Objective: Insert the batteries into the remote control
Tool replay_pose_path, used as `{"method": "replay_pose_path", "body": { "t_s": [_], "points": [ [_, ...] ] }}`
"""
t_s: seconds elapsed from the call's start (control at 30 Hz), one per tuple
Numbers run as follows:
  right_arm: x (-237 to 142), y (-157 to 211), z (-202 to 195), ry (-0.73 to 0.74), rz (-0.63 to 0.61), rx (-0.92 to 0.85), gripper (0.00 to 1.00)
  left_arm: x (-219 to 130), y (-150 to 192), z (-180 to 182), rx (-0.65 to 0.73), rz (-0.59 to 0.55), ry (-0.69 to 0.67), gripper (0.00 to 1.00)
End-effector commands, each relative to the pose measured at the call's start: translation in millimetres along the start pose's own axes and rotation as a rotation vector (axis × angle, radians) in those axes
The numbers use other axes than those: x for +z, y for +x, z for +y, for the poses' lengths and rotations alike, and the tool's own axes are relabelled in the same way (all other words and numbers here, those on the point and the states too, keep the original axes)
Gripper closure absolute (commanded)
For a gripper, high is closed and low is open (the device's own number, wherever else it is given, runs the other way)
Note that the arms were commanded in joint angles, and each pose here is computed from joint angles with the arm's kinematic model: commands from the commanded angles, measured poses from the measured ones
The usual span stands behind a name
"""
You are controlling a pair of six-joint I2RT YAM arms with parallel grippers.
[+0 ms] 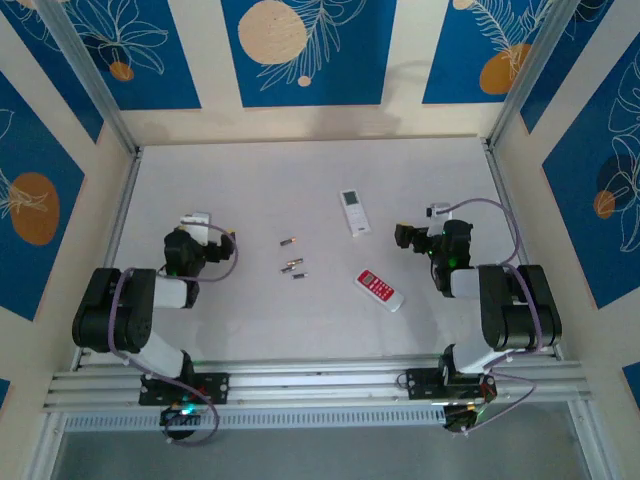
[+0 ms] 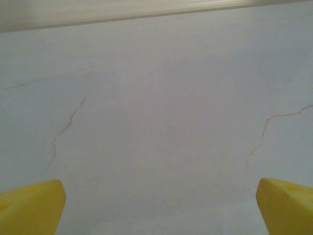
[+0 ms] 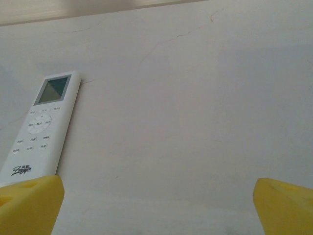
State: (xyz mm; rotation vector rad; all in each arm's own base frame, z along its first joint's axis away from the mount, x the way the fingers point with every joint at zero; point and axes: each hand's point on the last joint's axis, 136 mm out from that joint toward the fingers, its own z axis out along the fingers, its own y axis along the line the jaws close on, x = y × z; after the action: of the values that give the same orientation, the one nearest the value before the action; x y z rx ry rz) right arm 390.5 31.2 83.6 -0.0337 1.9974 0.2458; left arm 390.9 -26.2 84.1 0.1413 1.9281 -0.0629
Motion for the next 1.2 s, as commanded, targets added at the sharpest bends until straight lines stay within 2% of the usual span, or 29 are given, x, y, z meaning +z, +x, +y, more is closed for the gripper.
{"method": "replay_pose_path", "body": {
  "t_s": [0.0,0.67,0.8,0.9,1.0,1.07,1.17],
  "points": [
    [1.4,-11.8,3.2,-0.014,-0.03,-0.026,0.01,2.4,-7.7,-3.6,0.013,-0.019,0.022,0.0],
    [0.9,-12.0,3.1,-0.018,-0.031,-0.023,0.01,1.7,-7.5,-3.8,0.01,-0.021,0.023,0.0],
    [-4.2,-22.3,0.3,0.022,-0.047,-0.02,0.01,-1.7,-8.1,9.2,-0.015,-0.036,-0.054,0.0],
    [-26.8,-43.8,-7.4,0.157,0.015,0.071,0.01,-17.4,-19.6,11.2,-0.014,-0.1,-0.073,0.0],
    [-53.2,-61.9,7.6,0.149,0.132,0.308,0.01,-42.1,-46.0,2.0,0.038,-0.127,-0.089,0.0],
    [-60.5,-62.2,30.9,0.08,0.229,0.405,0.01,-59.1,-74.4,-18.3,-0.01,-0.117,-0.014,0.0],
    [-55.5,-56.2,70.1,-0.013,0.358,0.371,0.01,-81.4,-97.5,-66.6,-0.105,-0.056,0.181,0.0]
  ]
}}
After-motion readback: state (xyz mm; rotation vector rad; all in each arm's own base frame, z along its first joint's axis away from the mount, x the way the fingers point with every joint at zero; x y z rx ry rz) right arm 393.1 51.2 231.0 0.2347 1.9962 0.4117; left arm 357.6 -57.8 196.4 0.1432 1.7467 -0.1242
